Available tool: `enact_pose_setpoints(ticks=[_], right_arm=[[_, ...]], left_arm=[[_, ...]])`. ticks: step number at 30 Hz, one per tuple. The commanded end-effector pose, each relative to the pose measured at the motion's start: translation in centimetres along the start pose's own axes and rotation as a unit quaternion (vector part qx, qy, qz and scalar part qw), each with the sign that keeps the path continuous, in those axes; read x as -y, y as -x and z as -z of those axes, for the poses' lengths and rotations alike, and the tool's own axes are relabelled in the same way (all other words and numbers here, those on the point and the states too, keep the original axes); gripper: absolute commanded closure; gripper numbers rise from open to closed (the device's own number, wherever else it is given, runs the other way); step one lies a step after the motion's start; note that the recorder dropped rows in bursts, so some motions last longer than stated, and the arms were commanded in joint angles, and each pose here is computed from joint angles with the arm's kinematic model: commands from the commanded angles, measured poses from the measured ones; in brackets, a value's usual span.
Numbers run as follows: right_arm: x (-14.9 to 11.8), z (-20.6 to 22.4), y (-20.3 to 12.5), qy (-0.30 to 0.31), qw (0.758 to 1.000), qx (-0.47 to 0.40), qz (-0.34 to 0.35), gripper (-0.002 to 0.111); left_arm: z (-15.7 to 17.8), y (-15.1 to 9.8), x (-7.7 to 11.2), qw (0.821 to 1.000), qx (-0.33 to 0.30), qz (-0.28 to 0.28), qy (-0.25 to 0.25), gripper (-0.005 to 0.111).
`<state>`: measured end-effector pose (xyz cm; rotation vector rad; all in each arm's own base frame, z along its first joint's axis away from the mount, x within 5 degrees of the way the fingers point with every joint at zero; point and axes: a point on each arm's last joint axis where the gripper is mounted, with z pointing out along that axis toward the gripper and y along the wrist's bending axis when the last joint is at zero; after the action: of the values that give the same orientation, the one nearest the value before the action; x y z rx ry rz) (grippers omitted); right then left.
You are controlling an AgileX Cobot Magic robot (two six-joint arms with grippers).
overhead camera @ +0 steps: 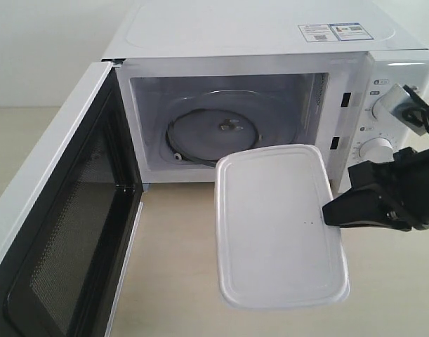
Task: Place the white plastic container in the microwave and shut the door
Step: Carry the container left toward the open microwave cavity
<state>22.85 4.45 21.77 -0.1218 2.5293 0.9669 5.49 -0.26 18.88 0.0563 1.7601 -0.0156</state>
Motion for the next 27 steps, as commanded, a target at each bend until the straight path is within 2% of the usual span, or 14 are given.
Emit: enact_pose_setpoints(ticks=[1,14,27], right_arm=[[-0.6,-0.1,-0.5,0.03,0.999,0.033,-0.003,0.108],[-0.4,0.2,-3.5,0.026,0.99,0.133,-0.023,0.108],[-2.4,2.1,-4.7,0.06,0.98,0.191,-0.005,0.108]], left_arm=[[0.0,0.0,0.0,1.0,0.004,0.002,0.001,0.103],[0.0,0.0,0.0,1.0,0.004,0.002,0.001,0.103],[0.0,0.0,0.0,1.0,0.004,0.002,0.001,0.103]])
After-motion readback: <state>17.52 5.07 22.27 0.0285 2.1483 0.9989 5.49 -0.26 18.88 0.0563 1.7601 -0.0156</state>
